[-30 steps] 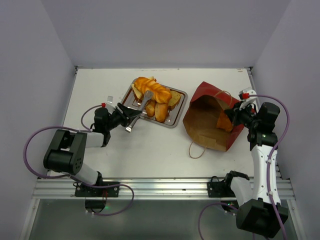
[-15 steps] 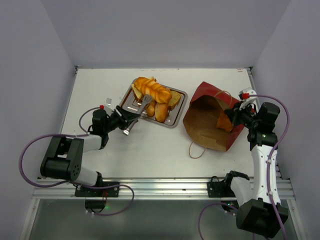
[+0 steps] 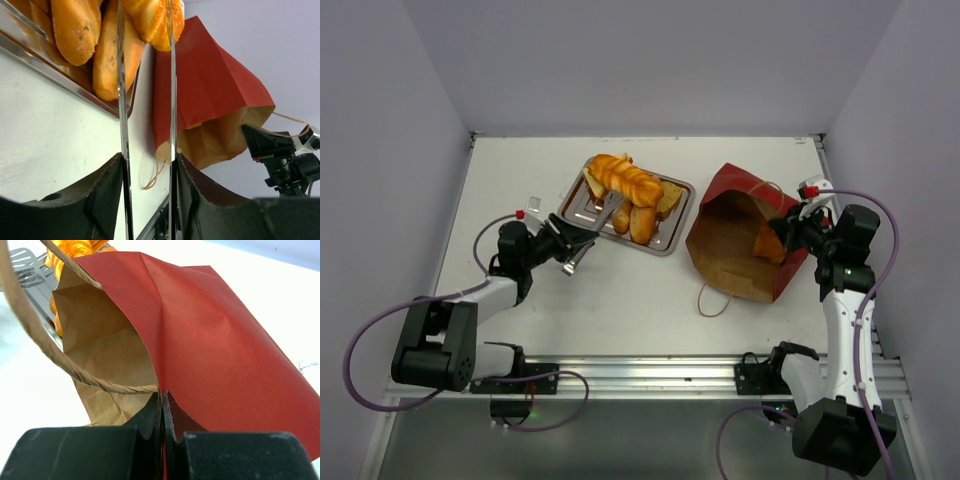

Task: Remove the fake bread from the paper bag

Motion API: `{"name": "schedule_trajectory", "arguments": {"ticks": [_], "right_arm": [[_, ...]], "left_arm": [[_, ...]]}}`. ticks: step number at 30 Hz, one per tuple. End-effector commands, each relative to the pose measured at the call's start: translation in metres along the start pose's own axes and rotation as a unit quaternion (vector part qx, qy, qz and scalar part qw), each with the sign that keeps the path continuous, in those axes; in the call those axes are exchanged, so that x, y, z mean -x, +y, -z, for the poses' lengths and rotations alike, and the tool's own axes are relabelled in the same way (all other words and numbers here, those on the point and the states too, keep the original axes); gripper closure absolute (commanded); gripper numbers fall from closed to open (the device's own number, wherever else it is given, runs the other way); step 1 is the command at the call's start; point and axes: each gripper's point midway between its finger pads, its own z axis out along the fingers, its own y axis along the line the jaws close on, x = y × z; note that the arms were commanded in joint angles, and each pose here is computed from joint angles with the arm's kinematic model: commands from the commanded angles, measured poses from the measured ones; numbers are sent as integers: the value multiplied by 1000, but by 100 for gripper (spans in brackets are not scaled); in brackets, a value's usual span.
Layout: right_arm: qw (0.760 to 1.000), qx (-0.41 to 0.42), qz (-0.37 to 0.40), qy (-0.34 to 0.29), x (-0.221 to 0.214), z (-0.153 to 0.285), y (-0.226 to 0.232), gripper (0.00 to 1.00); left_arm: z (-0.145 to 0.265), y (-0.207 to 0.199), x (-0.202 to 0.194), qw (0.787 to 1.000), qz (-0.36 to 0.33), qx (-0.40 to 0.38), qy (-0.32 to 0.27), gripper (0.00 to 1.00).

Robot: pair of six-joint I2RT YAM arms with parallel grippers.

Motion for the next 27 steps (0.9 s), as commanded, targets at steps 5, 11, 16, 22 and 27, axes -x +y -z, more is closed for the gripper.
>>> {"name": "schedule_trajectory", "arguments": {"ticks": [5, 11, 16, 22, 27], "right_arm": [[1000, 7, 20, -18, 8, 1, 3, 99], [1000, 7, 18, -15, 7, 1, 2, 99], [1000, 7, 16, -14, 9, 1, 1, 99], [1000, 22, -2, -12, 10, 2, 0, 99], [1000, 26, -14, -9, 6, 5, -5, 98]], "left_arm": [[29, -23, -19, 998, -55, -21, 25, 59], [64, -66, -32, 985, -158, -59, 18, 67], [87, -106, -81, 962, -240, -119, 48, 72], [88, -126, -145, 944, -275, -152, 99, 79], [57, -122, -196, 926, -339, -100, 135, 79]]}}
